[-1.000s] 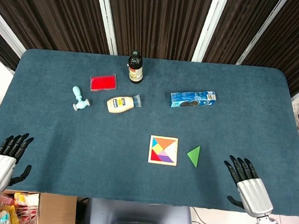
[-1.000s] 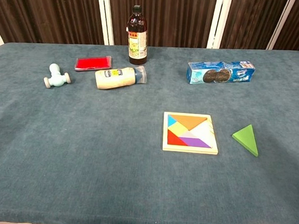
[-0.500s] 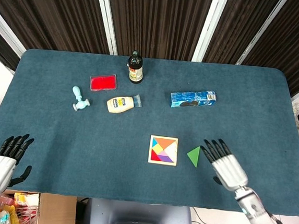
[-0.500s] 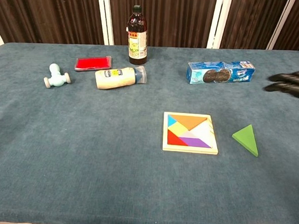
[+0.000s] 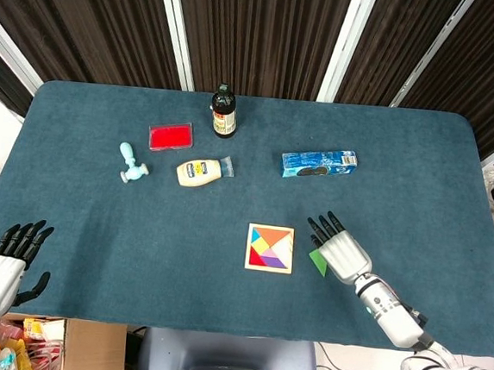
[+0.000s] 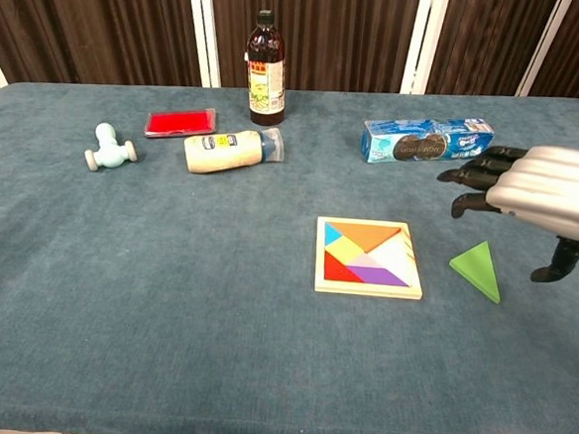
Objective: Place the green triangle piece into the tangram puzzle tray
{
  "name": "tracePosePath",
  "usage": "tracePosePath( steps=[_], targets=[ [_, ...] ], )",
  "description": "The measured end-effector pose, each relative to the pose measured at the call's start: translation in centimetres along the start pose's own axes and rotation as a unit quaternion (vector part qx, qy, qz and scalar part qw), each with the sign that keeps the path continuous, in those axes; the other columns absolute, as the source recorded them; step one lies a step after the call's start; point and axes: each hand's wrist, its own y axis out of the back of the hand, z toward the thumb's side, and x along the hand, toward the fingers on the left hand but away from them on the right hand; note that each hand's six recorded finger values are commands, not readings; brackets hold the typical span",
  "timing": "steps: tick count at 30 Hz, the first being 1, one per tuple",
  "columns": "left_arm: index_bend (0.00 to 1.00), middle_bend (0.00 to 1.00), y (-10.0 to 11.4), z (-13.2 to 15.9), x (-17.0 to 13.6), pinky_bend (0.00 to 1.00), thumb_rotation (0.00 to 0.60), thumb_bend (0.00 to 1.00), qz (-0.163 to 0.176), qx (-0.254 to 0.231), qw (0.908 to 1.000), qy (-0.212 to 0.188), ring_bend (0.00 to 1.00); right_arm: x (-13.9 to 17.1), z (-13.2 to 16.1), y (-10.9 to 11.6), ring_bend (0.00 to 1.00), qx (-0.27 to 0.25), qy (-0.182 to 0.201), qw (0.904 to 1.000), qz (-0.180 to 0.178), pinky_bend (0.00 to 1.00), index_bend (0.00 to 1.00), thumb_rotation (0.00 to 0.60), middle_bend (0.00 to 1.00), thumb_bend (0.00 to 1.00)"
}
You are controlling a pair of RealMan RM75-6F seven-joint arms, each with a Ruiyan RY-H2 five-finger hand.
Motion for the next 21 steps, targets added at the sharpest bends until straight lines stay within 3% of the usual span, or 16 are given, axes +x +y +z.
tracePosePath(
  steps=[10, 21],
  targets=[
    [0.0, 0.0, 0.1, -0.1, 0.3, 0.0, 0.6, 0.44, -0.001, -0.002, 1.0, 0.004, 0.0, -1.8, 0.7, -1.6, 0.0, -0.008, 0.008, 0.9999, 0.011, 0.0, 0.44, 0.6, 0.0, 0.32],
    [0.0, 0.0, 0.3, -0.4, 0.3, 0.0, 0.6, 0.44, 0.007, -0.007, 0.9999, 0.01, 0.0, -3.0, 1.3, -1.7, 0.0, -0.009, 0.012, 0.9997, 0.016, 0.0, 0.47, 0.6, 0.0, 0.39]
  ],
)
